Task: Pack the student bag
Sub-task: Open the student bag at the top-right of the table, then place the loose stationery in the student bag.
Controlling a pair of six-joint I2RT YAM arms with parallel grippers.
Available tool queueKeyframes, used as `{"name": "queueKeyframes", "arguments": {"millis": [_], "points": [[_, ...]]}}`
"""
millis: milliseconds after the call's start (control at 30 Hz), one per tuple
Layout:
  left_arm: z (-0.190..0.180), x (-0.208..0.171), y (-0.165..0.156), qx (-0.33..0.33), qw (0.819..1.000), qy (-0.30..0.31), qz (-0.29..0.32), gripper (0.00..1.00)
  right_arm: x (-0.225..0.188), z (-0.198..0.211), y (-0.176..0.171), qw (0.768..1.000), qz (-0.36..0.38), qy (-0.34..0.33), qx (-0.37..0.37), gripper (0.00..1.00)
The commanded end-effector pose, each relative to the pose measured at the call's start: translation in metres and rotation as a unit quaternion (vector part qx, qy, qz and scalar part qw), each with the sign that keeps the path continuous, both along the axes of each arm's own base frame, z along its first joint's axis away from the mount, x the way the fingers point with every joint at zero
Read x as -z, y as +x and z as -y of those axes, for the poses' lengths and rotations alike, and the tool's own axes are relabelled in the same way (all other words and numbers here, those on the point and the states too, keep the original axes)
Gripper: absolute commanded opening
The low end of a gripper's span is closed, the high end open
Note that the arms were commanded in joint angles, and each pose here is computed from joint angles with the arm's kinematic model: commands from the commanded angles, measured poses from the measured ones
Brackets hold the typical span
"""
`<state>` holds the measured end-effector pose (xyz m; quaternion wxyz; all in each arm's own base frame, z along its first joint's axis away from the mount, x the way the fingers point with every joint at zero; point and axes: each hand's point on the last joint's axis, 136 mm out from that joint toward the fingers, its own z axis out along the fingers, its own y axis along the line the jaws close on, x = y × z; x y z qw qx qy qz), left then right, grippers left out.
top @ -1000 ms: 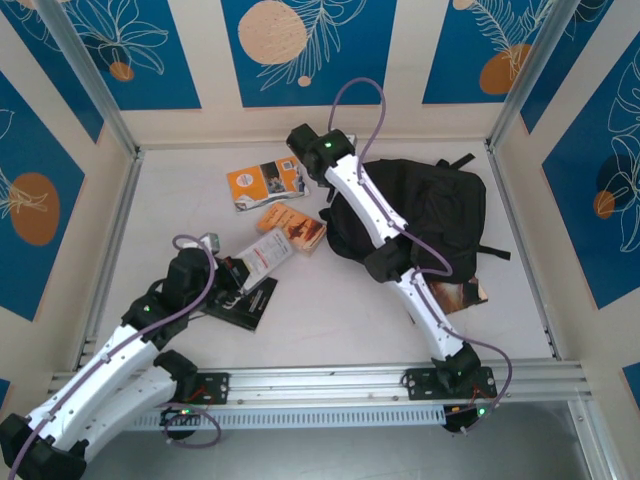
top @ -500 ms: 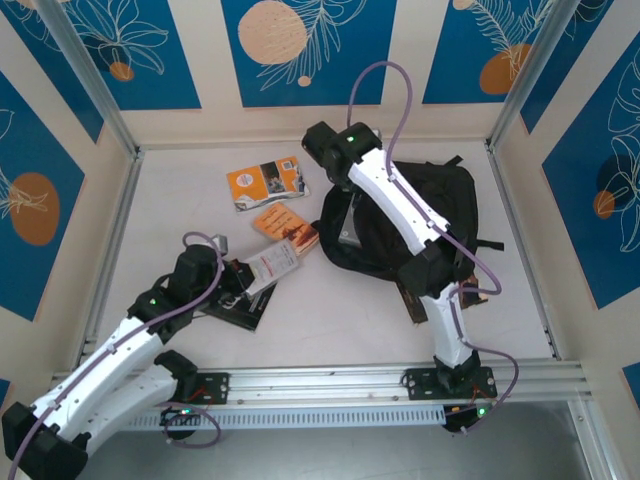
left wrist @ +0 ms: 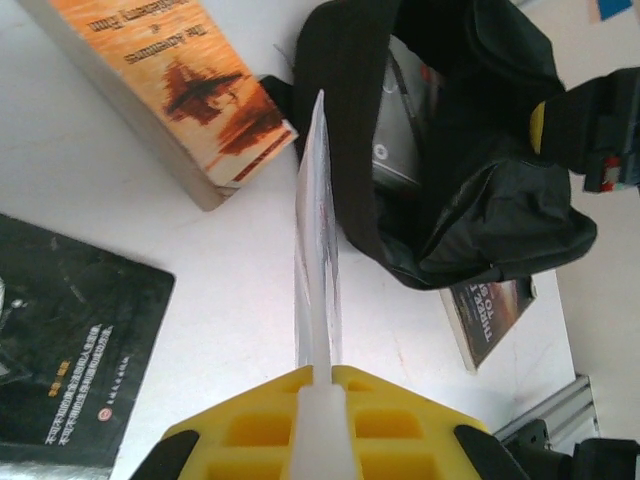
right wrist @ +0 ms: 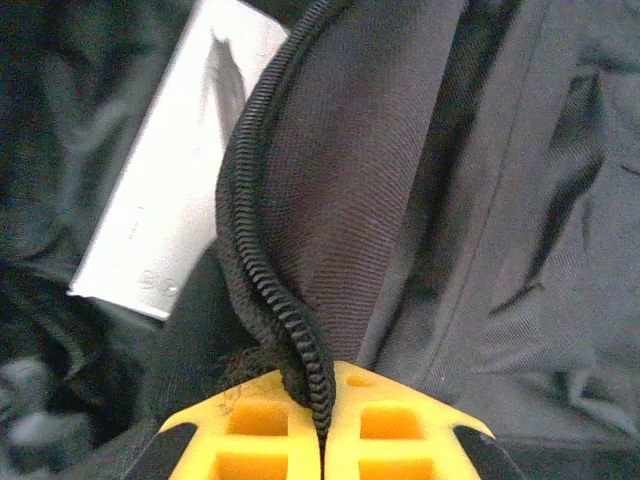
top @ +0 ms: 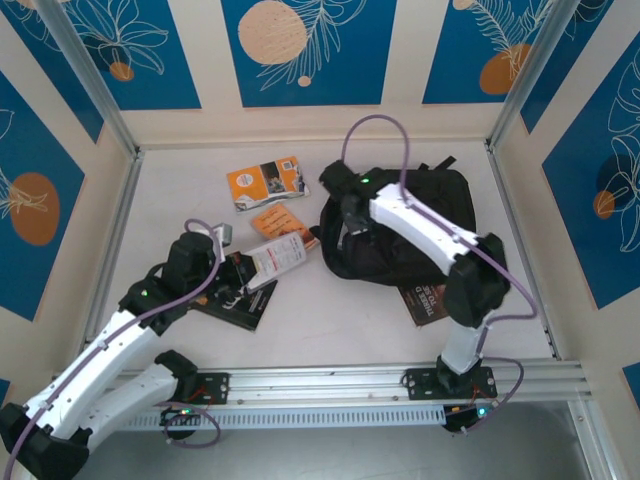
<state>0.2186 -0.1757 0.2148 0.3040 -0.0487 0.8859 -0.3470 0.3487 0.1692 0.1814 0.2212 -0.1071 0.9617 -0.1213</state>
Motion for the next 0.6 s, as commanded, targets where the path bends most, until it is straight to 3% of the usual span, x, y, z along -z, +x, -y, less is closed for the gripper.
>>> {"name": "queueKeyframes", "arguments": {"millis": [0,167,567], "points": [[0.013,-0.023,0.001,0.047,0.999,-0.008,0.023,0.0,-0.031,-0.035,-0.005,0.982,0.0,0.154,-0.109,0.0],[0.043,-0.035,0.008,0.105,0.994,-0.032,0.021,0.0,-0.061,-0.039,-0.006,0.956,-0.015,0.256,-0.145,0.0],[0.13,-0.053,0.043,0.208,0.977,-0.041,0.035,0.0,-0.076,-0.054,-0.01,0.928,-0.044,0.307,-0.206,0.06]]}}
